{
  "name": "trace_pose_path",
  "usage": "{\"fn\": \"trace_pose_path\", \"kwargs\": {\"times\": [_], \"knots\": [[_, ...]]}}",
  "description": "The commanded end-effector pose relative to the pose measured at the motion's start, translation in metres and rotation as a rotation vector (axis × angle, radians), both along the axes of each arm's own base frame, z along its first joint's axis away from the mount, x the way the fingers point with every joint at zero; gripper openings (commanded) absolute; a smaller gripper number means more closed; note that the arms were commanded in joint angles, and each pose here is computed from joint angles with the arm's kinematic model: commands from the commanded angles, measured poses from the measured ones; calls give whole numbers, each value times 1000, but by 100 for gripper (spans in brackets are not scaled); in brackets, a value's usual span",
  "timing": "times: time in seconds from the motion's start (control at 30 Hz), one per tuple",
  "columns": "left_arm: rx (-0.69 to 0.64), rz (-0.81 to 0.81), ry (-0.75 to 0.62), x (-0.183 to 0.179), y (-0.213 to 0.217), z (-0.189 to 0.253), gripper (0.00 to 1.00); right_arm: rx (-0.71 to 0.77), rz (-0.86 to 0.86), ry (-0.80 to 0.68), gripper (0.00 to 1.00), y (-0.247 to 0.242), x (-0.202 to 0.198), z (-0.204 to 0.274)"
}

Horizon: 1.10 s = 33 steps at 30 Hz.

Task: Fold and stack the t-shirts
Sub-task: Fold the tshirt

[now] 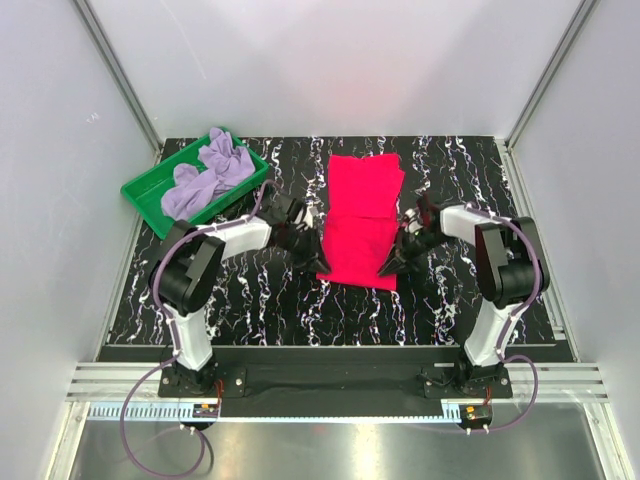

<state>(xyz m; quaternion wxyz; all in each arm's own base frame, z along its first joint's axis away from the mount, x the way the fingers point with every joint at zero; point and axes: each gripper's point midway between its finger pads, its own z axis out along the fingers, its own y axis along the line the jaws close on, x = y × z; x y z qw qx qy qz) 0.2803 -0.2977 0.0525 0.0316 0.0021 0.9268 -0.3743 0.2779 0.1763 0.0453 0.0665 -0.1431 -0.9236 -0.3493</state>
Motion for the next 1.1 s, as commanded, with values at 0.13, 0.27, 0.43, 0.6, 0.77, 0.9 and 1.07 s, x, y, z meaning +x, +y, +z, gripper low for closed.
{"fn": "trace_pose_path", "kwargs": {"times": [0.13, 0.27, 0.43, 0.6, 0.77, 0.9, 1.07], "knots": [[12, -25, -15, -24, 15, -9, 20, 51, 5, -29, 12, 15, -21, -14], [73, -1, 39, -41, 29, -30, 20, 12, -1, 15, 8, 3, -35, -38], [144, -15, 17, -52, 43, -30, 20, -4, -13, 36, 8, -7, -52, -39], [166, -38, -73, -61, 52, -6, 32, -50, -10, -36, 20, -16, -61, -9], [100, -24, -121, -50, 39, 15, 60, -102, -7, -105, 48, -24, -58, 12], [42, -5, -75, -36, 21, 18, 66, -147, -9, -118, 61, -30, -51, 9], [51, 28, -11, -31, 16, 5, 68, -136, -48, -108, 66, -31, -42, -1]]}}
